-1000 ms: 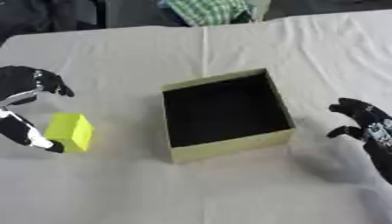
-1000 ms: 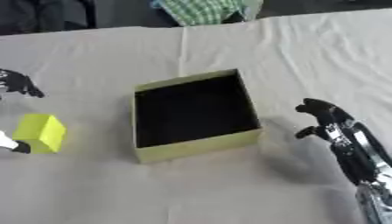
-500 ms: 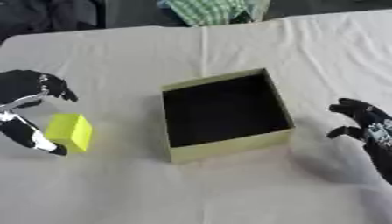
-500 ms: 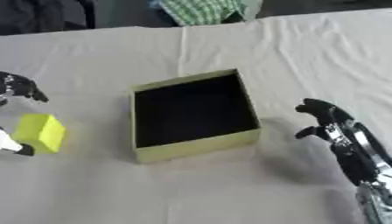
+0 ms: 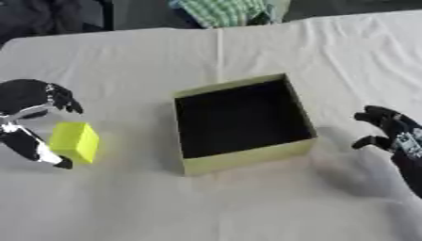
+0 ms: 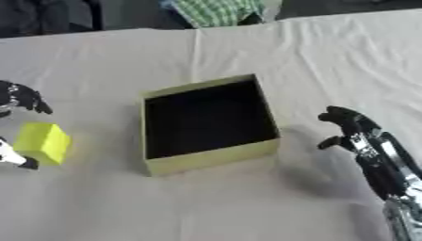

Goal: Pick up objects on the table and place them in the box.

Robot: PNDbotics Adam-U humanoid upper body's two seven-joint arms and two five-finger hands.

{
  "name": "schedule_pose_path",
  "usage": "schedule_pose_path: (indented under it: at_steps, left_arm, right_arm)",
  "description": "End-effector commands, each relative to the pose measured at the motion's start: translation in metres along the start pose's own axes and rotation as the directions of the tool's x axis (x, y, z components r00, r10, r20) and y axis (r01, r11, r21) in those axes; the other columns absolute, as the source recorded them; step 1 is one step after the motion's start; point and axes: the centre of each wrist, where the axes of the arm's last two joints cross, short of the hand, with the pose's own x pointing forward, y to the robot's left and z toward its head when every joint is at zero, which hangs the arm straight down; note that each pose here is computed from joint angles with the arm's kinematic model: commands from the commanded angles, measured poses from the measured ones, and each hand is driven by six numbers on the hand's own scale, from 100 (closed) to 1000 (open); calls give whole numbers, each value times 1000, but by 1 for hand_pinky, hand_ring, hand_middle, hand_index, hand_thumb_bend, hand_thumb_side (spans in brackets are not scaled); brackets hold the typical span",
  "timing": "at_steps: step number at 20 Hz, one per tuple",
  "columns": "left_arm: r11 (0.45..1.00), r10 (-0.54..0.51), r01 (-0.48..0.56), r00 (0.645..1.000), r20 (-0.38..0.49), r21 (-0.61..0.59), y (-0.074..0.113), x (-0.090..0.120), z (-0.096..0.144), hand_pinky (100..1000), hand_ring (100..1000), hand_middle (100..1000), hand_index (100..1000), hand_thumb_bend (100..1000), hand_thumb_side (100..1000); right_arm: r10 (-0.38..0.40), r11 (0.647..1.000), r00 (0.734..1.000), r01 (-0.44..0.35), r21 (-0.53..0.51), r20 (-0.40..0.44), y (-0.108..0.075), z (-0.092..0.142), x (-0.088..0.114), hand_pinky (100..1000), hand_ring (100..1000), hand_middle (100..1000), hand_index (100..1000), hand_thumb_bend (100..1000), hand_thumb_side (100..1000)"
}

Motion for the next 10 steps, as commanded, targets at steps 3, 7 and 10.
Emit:
schedule_pose_path:
  at_steps: [3,7,10]
  left_arm:
    - [1000,-22,22,1000,-14,5,4,-6,1,719,597,573,746,778,538]
    - [1000,-18,18,1000,-17,4,0,-6,0,713,584,559,735,773,531]
    - [1000,-20,20,1000,-17,0,-2,-6,-1,711,580,555,732,772,529]
  right_arm:
    - [16,1000,1000,-16,9,18,-3,-3,5,574,925,757,873,100,775]
    - [16,1000,1000,-16,10,18,-3,-3,5,574,925,757,873,100,775]
    - [16,1000,1000,-16,11,19,-3,-4,5,574,925,757,873,100,775]
